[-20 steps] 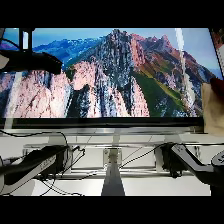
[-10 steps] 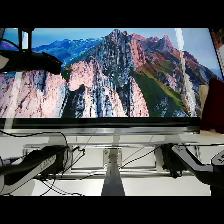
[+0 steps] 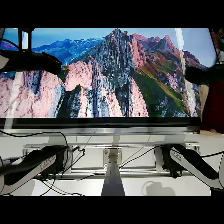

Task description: Fold the clothes and pants, and hang the long-sleeved shirts on hangers.

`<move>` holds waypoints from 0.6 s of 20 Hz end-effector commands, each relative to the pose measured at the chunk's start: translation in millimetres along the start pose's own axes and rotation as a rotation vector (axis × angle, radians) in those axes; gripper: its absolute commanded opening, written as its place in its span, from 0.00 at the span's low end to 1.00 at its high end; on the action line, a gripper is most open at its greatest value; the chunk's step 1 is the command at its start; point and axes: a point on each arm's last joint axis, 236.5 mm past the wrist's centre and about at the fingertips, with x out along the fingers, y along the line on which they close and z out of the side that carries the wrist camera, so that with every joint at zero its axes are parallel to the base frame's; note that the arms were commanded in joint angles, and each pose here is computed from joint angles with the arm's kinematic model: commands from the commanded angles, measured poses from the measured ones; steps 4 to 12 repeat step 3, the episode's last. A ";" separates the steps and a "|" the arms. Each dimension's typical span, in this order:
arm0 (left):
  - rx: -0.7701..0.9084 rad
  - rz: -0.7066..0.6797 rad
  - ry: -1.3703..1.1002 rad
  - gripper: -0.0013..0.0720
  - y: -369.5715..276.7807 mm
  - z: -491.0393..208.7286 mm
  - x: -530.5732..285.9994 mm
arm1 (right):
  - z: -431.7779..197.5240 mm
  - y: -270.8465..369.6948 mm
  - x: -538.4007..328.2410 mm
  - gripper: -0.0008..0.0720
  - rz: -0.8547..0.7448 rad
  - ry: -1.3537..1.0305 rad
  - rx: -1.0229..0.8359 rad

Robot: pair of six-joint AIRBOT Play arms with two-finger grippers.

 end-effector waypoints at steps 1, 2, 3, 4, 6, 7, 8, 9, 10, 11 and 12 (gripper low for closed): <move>0.001 0.001 -0.002 0.04 0.2 0.5 -0.6 | 18.5 104.6 4.4 0.02 0.066 -0.137 -0.342; 0.001 0.001 -0.002 0.04 0.2 0.5 -0.6 | 22.2 123.7 2.5 0.02 0.089 -0.175 -0.371; 0.001 0.001 -0.002 0.04 0.2 0.5 -0.6 | 24.5 138.7 0.6 0.02 0.111 -0.203 -0.397; 0.001 0.001 -0.002 0.04 0.2 0.5 -0.6 | 24.5 138.7 0.6 0.02 0.111 -0.203 -0.397; 0.001 0.001 -0.002 0.04 0.2 0.5 -0.6 | 24.5 138.7 0.6 0.02 0.111 -0.203 -0.397; 0.001 0.001 -0.002 0.04 0.2 0.5 -0.6 | 24.5 138.7 0.6 0.02 0.111 -0.203 -0.397; 0.001 0.001 -0.002 0.04 0.2 0.5 -0.6 | 24.5 138.7 0.6 0.02 0.111 -0.203 -0.397; 0.001 0.001 -0.002 0.04 0.2 0.5 -0.6 | 24.5 138.7 0.6 0.02 0.111 -0.203 -0.397; 0.001 0.001 -0.002 0.04 0.2 0.5 -0.6 | 24.5 138.7 0.6 0.02 0.111 -0.203 -0.397; 0.001 0.001 -0.002 0.04 0.2 0.5 -0.6 | 24.5 138.7 0.6 0.02 0.111 -0.203 -0.397; 0.001 0.001 -0.002 0.04 0.2 0.5 -0.6 | 24.5 138.7 0.6 0.02 0.111 -0.203 -0.397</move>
